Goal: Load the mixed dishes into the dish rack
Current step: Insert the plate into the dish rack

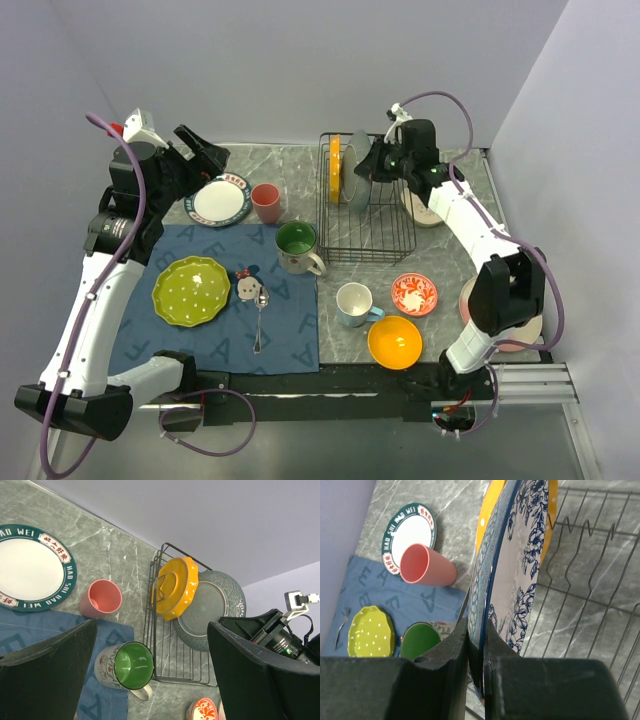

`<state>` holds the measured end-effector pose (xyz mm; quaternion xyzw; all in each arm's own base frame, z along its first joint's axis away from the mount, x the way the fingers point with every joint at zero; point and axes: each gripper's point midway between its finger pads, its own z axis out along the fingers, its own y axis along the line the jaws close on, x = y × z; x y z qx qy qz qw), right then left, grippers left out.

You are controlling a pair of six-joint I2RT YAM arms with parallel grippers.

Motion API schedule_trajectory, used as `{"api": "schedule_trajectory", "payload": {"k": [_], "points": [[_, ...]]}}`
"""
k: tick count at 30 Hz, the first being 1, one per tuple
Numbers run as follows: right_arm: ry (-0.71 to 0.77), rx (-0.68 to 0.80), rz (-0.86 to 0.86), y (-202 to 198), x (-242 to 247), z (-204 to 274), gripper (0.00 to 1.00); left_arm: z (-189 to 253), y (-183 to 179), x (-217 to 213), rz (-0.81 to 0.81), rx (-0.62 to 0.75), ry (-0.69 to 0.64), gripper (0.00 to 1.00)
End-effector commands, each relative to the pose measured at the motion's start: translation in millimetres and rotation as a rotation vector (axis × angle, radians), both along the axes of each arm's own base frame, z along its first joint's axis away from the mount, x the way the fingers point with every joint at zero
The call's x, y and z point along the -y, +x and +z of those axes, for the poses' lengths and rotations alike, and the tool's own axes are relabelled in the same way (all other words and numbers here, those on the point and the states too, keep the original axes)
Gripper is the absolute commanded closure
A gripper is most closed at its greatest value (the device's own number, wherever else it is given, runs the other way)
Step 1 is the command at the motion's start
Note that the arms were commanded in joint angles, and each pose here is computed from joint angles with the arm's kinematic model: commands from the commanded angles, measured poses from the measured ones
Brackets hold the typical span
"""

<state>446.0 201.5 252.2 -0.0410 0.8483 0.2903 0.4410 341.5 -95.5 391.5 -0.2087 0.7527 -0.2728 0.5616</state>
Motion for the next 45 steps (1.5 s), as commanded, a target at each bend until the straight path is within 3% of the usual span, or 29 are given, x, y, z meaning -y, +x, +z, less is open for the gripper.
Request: {"api": "schedule_trajectory", "payload": {"k": [1,13,29,36,41,43,45], "points": [[0.069,0.345,-0.006,31.0,-2.6,105.6,1.0,11.0,2.9,0.1,-0.006,0.045,0.002,0.03],[0.047,0.306,-0.051,72.2,-6.7,66.8,1.0,6.2,4.3,0.6,-0.008,0.038,0.006,0.03],[-0.008,0.197,-0.1,98.4,-5.2,24.7,1.0,1.3,3.9,-0.6,-0.003,0.031,0.008,0.03],[-0.008,0.17,-0.126,104.2,-3.9,15.3,0.8,-0.4,5.9,1.2,-0.009,0.024,0.007,0.03],[-0.008,0.173,-0.128,102.3,-6.5,19.8,0.45,-1.3,7.0,0.8,-0.006,0.02,0.01,0.03],[-0.003,0.177,-0.121,99.0,-8.9,24.5,0.35,-1.3,7.1,0.6,-0.005,0.02,0.01,0.03],[0.011,0.178,-0.105,96.4,-12.5,27.4,0.33,-2.6,8.0,1.1,-0.006,0.017,0.009,0.03]]}}
